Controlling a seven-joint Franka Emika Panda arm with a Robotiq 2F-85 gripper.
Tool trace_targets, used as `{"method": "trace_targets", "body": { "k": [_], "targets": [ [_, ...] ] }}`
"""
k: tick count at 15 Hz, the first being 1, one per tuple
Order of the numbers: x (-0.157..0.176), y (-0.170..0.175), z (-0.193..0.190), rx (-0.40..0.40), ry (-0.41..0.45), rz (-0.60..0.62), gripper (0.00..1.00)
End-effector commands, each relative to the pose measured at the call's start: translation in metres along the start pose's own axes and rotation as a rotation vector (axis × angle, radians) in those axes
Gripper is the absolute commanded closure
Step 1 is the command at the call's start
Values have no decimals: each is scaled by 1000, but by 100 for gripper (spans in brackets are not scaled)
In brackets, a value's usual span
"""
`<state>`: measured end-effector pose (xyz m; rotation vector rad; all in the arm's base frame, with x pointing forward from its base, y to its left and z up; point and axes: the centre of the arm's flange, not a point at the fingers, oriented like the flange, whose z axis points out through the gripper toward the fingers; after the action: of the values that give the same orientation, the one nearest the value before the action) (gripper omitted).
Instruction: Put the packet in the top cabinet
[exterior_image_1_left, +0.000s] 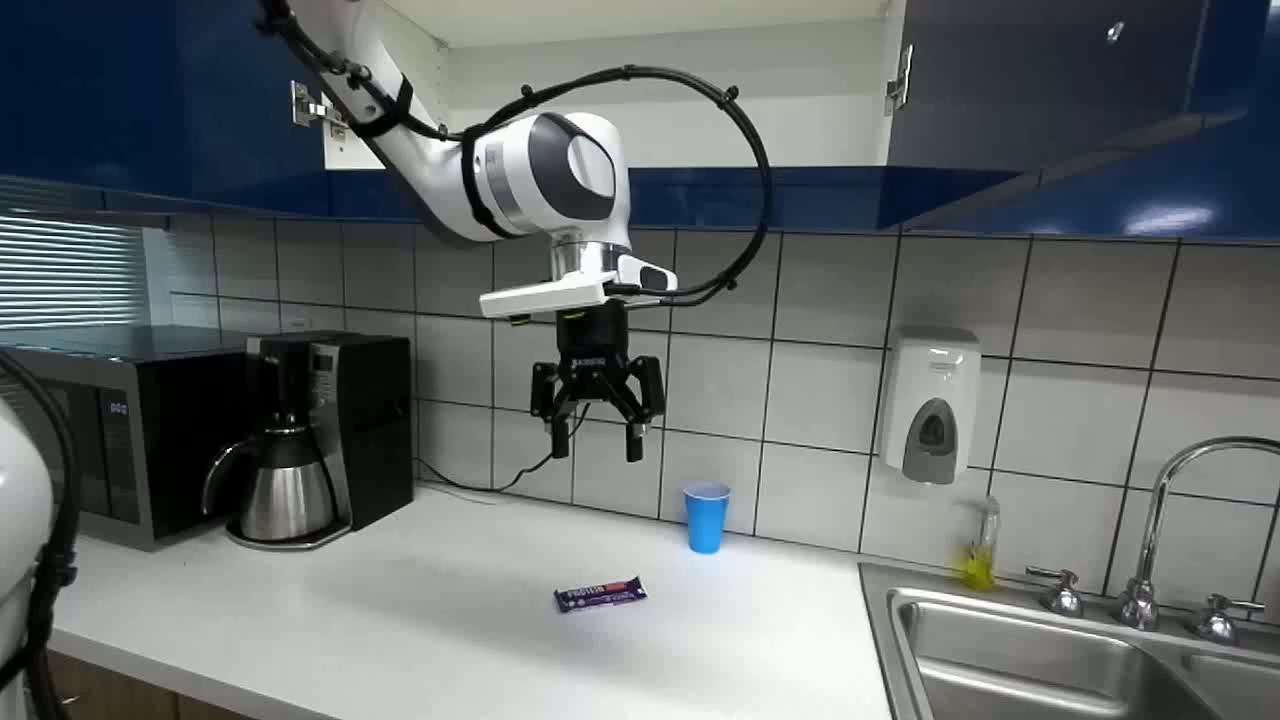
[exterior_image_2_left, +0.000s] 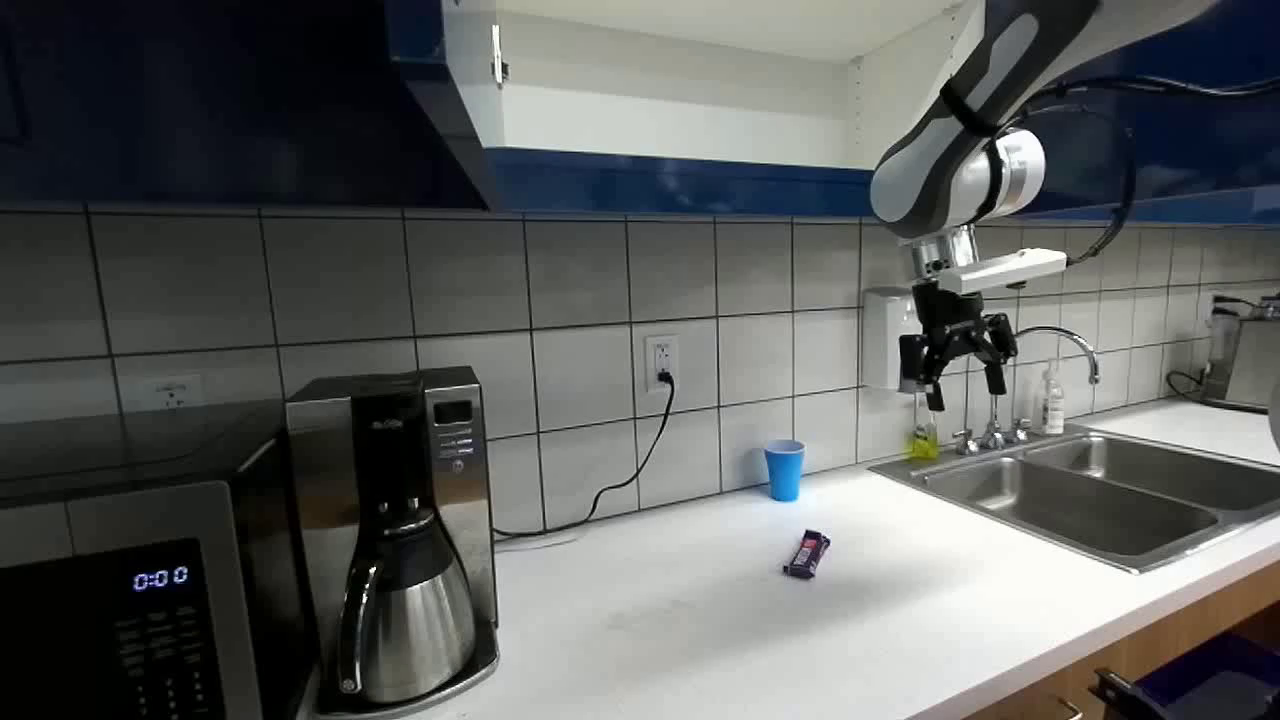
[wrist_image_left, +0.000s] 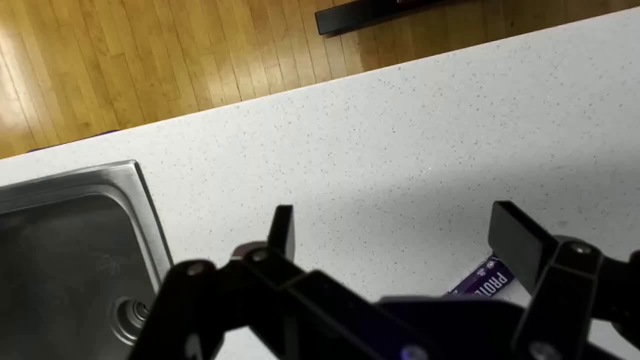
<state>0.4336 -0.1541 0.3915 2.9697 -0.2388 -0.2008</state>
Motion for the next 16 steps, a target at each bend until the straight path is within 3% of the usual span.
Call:
{"method": "trace_targets", "body": {
  "k": [1,7,16],
  "targets": [
    [0,0,0,0,0,0,0],
    [16,-6,39,15,-16,14,0],
    [52,-43,139,23,-25,48,0]
  ]
}}
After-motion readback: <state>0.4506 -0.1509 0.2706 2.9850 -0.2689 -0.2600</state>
